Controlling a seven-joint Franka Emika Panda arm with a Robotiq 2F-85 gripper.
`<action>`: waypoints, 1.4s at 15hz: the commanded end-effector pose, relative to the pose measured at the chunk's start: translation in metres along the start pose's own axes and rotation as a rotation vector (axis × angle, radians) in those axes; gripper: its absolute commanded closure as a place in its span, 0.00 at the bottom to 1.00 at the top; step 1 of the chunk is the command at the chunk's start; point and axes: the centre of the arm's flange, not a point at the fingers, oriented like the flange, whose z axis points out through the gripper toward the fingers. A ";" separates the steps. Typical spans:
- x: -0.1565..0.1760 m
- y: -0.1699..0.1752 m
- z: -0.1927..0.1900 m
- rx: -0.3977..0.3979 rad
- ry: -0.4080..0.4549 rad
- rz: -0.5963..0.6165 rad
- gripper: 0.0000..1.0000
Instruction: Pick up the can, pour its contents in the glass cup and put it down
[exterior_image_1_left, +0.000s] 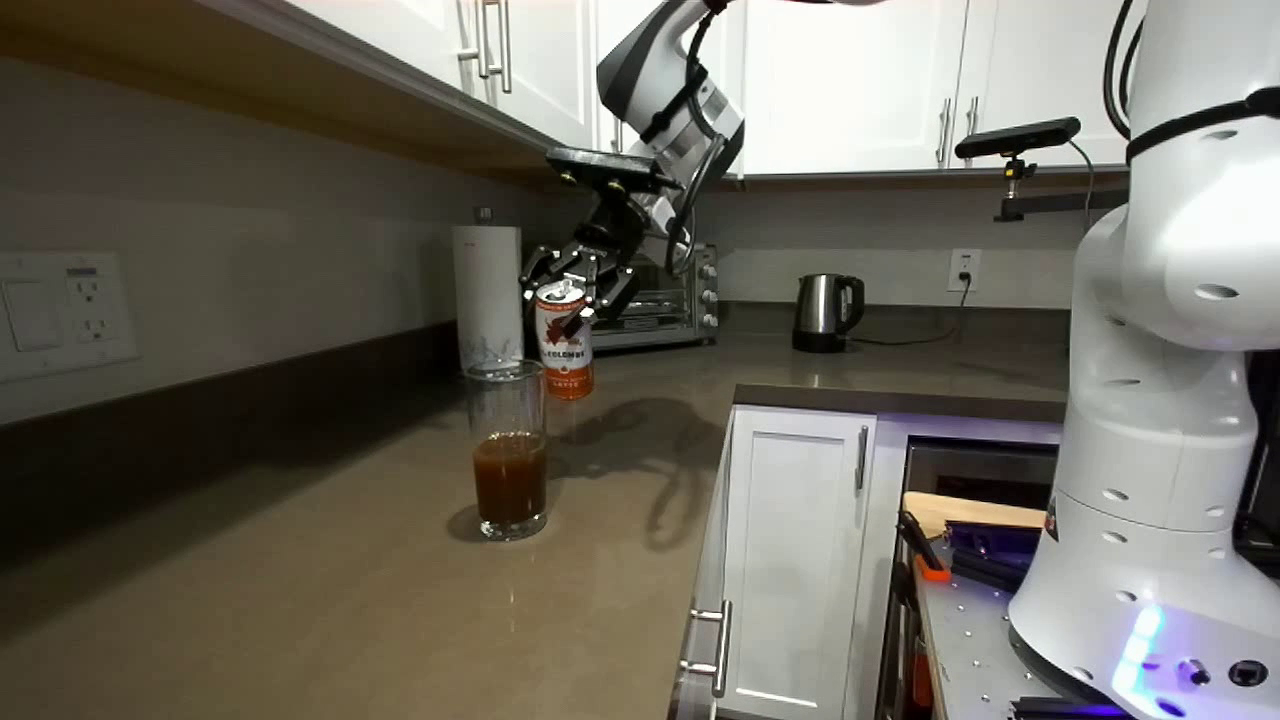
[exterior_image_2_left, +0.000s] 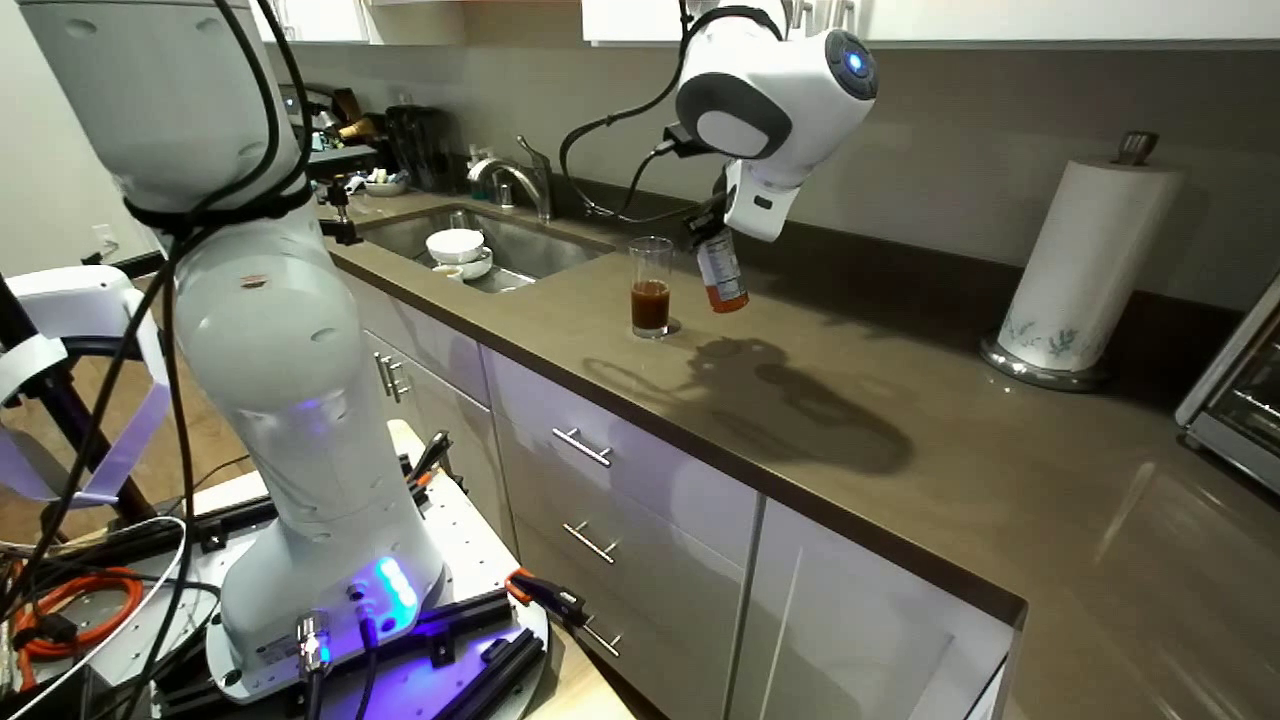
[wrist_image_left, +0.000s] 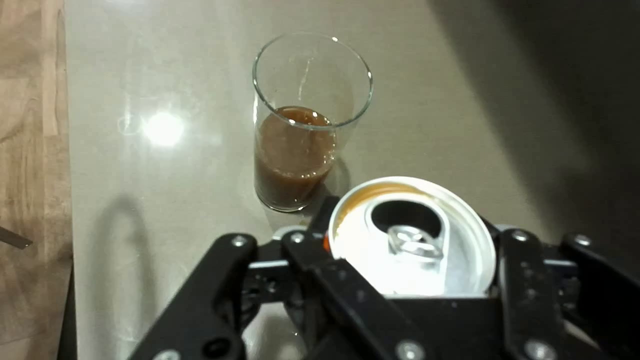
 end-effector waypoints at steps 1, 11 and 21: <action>0.020 -0.011 -0.002 0.004 -0.073 0.013 0.72; 0.053 -0.034 0.016 -0.026 -0.164 0.086 0.72; 0.096 -0.044 0.020 -0.019 -0.260 0.143 0.72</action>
